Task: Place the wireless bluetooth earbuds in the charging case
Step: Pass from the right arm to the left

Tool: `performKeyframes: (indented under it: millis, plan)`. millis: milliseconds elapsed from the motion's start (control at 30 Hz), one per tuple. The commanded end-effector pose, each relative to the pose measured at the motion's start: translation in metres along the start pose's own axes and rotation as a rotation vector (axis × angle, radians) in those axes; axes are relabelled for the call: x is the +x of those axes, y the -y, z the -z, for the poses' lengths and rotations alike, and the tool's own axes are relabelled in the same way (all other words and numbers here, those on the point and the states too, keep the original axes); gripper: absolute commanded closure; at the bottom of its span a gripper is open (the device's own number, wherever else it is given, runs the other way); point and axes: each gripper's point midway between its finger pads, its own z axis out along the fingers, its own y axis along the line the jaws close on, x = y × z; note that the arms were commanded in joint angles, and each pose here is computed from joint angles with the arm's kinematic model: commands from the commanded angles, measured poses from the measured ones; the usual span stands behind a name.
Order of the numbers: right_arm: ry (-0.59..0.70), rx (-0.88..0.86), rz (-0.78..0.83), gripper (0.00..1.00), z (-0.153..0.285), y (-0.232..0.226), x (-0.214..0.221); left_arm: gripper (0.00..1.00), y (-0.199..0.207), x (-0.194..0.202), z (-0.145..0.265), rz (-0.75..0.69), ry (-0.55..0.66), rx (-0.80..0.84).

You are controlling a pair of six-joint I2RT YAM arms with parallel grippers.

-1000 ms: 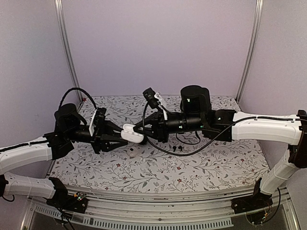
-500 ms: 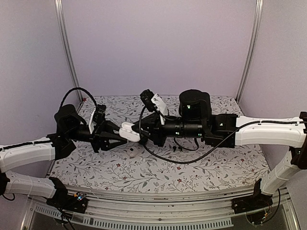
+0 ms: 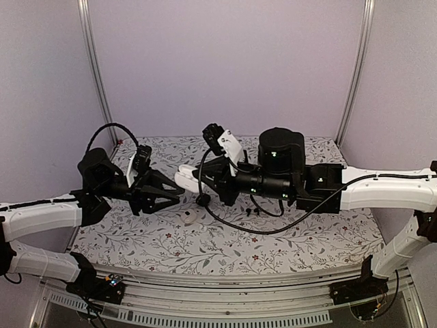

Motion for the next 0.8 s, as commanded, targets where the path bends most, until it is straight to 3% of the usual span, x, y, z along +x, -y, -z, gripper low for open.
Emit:
performKeyframes:
  millis: [0,767]
  plan:
    - [0.026,0.033,0.048,0.97,0.007,-0.002,-0.008,0.67,-0.003,-0.004,0.004,0.033,0.022,0.012]
    - [0.030,0.022,0.069,0.97,-0.003,-0.010,-0.005,0.67,-0.013,-0.012,0.009,0.119,0.058,0.008]
